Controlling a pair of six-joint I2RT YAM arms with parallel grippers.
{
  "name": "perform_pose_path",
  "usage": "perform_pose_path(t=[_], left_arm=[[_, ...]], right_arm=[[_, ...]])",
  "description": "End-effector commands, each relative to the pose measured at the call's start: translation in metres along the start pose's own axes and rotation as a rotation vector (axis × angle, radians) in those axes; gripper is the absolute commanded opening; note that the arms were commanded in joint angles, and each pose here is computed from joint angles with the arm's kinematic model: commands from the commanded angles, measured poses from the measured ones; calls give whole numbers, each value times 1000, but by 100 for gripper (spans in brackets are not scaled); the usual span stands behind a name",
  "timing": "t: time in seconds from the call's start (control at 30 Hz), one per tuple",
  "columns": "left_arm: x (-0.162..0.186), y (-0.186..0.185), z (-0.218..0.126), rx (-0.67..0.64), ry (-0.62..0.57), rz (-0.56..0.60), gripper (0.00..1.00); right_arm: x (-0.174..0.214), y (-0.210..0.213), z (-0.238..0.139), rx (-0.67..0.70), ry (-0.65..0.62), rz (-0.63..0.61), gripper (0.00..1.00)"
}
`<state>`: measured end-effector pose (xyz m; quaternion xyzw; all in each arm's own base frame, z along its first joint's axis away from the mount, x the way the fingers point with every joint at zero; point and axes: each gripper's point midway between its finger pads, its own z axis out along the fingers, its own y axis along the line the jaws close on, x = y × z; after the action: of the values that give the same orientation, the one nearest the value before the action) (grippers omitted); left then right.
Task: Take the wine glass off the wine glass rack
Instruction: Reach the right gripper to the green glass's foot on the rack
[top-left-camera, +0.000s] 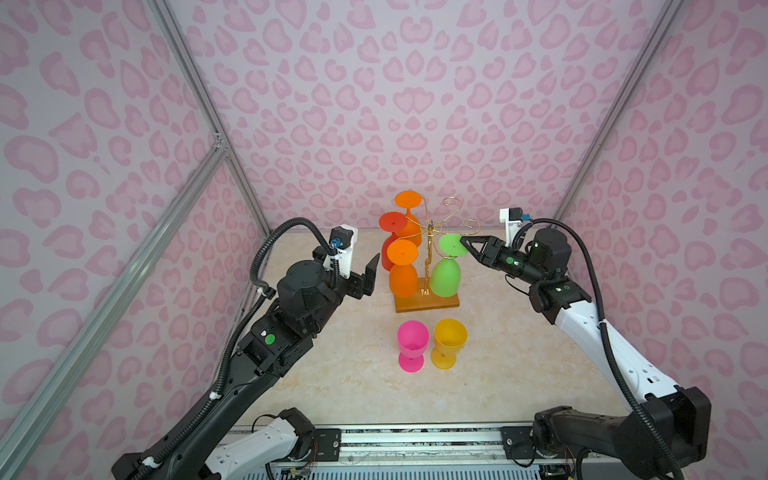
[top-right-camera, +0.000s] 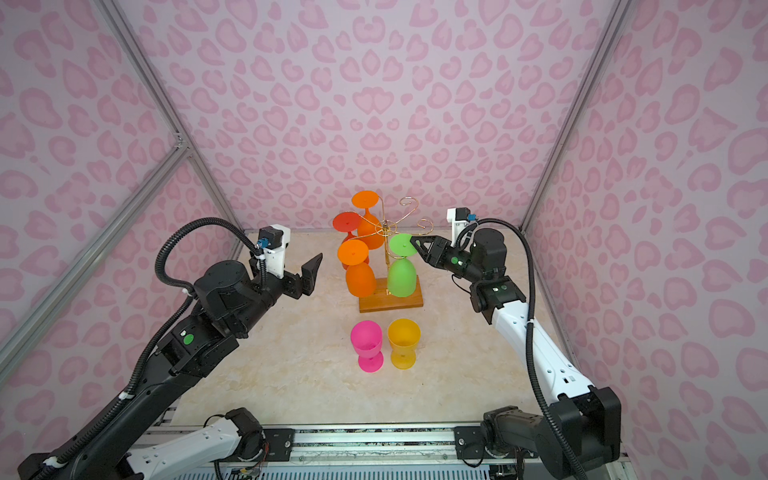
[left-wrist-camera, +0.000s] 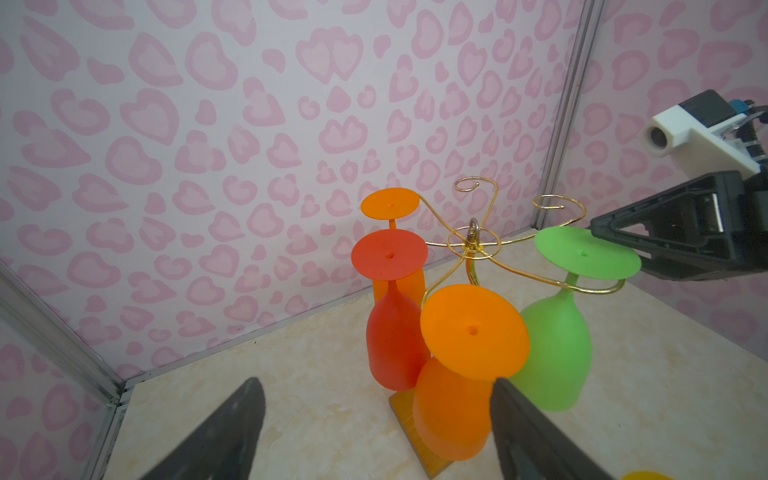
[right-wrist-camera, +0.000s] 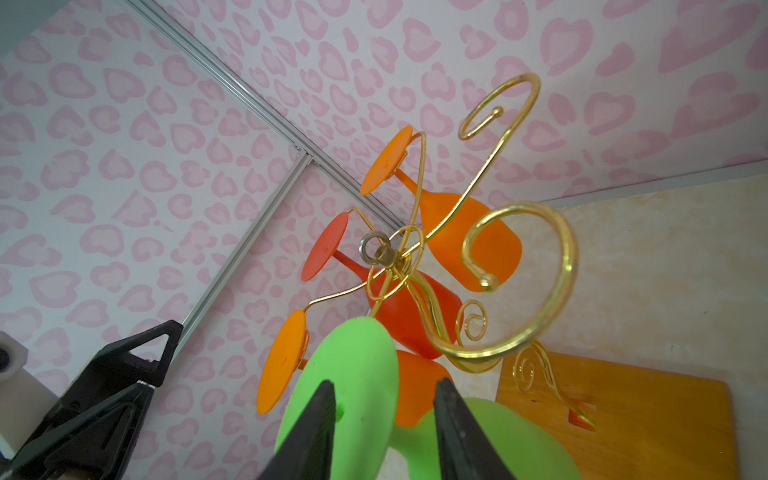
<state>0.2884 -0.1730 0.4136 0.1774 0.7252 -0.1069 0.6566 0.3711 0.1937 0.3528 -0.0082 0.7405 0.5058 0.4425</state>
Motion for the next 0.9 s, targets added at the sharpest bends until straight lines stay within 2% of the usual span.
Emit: perform_pose_path(t=[0.0,0.33,0.67,0.87], left_arm=[[-10,-1,-1,15,-51,-41,86],[-3,4,1,-5,-38,-40,87],[-1,5,1,-7,-35,-38,87],[-1,5,1,-2,-35,-38,87]], right_arm=[[-3,12,3,-64,-3,3,35],[-4,17,4,-97,-3,35,20],[3,16,8,-105,44,63,12],[2,23,10,-169,43,104,6]])
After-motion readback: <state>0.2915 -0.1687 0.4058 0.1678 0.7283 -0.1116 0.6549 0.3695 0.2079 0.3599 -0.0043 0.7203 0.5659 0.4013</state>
